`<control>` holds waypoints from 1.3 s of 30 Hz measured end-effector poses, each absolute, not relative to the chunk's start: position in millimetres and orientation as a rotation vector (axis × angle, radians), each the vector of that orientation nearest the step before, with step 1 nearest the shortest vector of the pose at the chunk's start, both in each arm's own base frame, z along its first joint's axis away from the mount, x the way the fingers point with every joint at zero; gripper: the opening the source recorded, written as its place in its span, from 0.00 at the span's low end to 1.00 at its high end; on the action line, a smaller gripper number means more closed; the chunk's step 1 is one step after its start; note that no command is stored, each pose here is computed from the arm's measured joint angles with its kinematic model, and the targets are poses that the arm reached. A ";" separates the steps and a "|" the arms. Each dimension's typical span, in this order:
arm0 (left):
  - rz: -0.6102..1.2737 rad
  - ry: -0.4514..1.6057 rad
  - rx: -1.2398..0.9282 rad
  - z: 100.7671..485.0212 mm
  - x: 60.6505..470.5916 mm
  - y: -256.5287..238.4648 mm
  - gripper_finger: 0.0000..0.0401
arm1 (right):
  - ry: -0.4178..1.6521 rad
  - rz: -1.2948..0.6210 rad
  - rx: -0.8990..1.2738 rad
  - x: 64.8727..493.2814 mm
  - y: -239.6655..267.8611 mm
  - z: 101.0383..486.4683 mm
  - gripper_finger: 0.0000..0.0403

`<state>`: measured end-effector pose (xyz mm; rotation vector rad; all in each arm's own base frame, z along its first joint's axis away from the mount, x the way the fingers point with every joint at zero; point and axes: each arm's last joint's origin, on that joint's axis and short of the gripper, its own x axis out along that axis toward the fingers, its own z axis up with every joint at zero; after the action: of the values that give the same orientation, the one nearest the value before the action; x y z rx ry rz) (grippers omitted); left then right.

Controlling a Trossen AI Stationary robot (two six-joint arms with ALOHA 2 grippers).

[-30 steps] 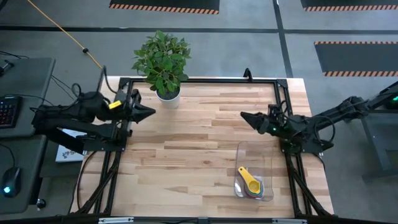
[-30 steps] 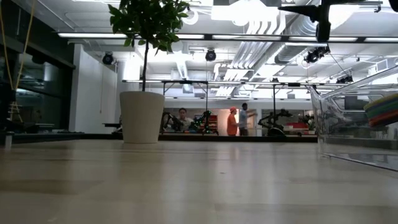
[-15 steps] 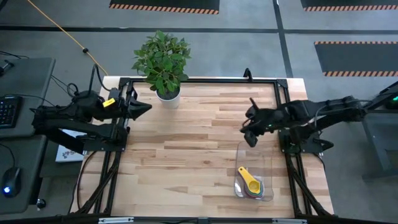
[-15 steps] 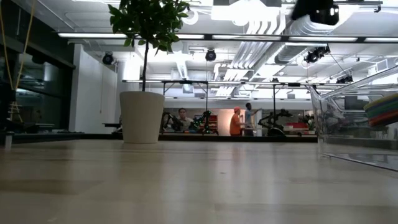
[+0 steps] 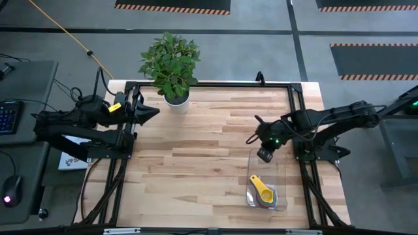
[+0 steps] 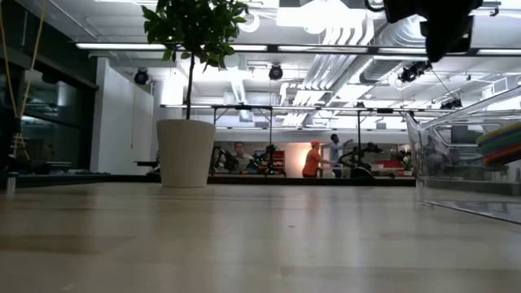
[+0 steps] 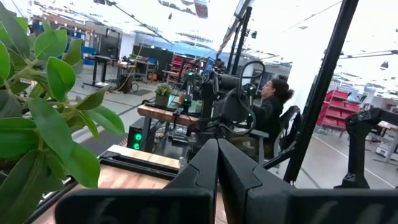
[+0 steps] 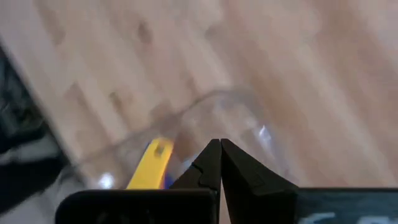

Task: Nest measuring cups in basket
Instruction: Return to Home Position

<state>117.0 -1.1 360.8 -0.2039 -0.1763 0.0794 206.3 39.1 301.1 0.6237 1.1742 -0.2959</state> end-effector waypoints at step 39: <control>0.081 -0.125 -0.271 355.6 116.0 -1.1 0.00 | 1.124 -0.382 0.579 188.2 66.0 304.5 0.00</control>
<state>116.0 -1.1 355.6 -0.2708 -0.1253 0.0807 188.2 66.0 304.5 0.5790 1.1235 -0.3821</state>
